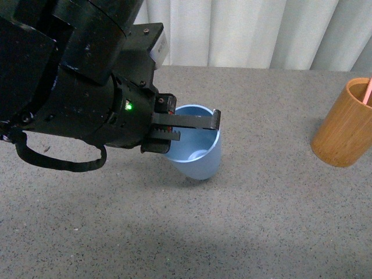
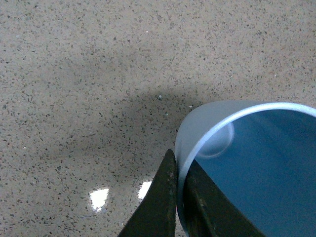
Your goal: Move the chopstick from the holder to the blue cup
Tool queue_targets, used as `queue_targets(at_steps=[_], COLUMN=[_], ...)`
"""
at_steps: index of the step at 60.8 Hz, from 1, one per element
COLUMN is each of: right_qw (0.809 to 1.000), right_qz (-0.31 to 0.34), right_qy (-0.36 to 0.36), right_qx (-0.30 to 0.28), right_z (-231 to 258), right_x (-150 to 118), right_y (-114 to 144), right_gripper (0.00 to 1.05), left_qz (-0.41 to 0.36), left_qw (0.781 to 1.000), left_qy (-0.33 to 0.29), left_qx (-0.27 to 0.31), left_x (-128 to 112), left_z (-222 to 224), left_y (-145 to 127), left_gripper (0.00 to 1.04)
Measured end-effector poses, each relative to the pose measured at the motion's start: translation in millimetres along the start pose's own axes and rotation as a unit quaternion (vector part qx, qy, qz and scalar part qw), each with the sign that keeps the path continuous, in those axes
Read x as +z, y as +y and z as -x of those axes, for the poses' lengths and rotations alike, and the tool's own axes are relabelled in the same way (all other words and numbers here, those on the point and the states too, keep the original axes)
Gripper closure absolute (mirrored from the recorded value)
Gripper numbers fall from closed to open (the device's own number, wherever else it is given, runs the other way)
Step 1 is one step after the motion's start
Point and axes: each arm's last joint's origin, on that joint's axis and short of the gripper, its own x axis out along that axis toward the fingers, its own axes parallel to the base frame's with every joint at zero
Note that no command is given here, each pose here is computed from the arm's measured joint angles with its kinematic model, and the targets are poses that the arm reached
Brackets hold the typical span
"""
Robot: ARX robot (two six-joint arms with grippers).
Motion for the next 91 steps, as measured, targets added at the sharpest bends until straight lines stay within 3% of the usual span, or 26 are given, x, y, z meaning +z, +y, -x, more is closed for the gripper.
queue_targets(at_steps=[18,55,66,67,85,88,91], right_qw=[1.000,1.000,1.000,1.000,1.000,1.000,1.000], right_qz=[0.000,0.000,0.000,0.000,0.000,0.000,0.000], right_qy=[0.000,0.000,0.000,0.000,0.000,0.000,0.000], right_qx=[0.000,0.000,0.000,0.000,0.000,0.000,0.000], right_z=[0.0,0.0,0.0,0.0,0.0,0.0,0.0], right_x=[0.0,0.0,0.0,0.0,0.0,0.0,0.0], right_y=[0.0,0.0,0.0,0.0,0.0,0.0,0.0], right_gripper=[0.09,0.09,0.09,0.09,0.09,0.09,0.09], left_qz=[-0.004,0.011,0.014,0.014,0.035,0.038,0.044], left_qw=[1.000,0.999,0.999,0.999,0.999,0.999,0.998], left_qy=[0.010,0.000,0.000,0.000,-0.006,-0.010,-0.020], left_qx=[0.016,0.039,0.035,0.035,0.033,0.033,0.033], left_x=[-7.4,8.8,10.2,10.6,19.7,22.4,27.2], left_z=[-11.1,-16.5,-16.6,-16.6,-14.2,-11.8,-7.4], left_y=[-7.8,-10.1,-9.7,-9.7,-5.7,-4.3,-1.8], left_gripper=[1.01,1.00,0.73,0.66,0.12,0.06,0.07])
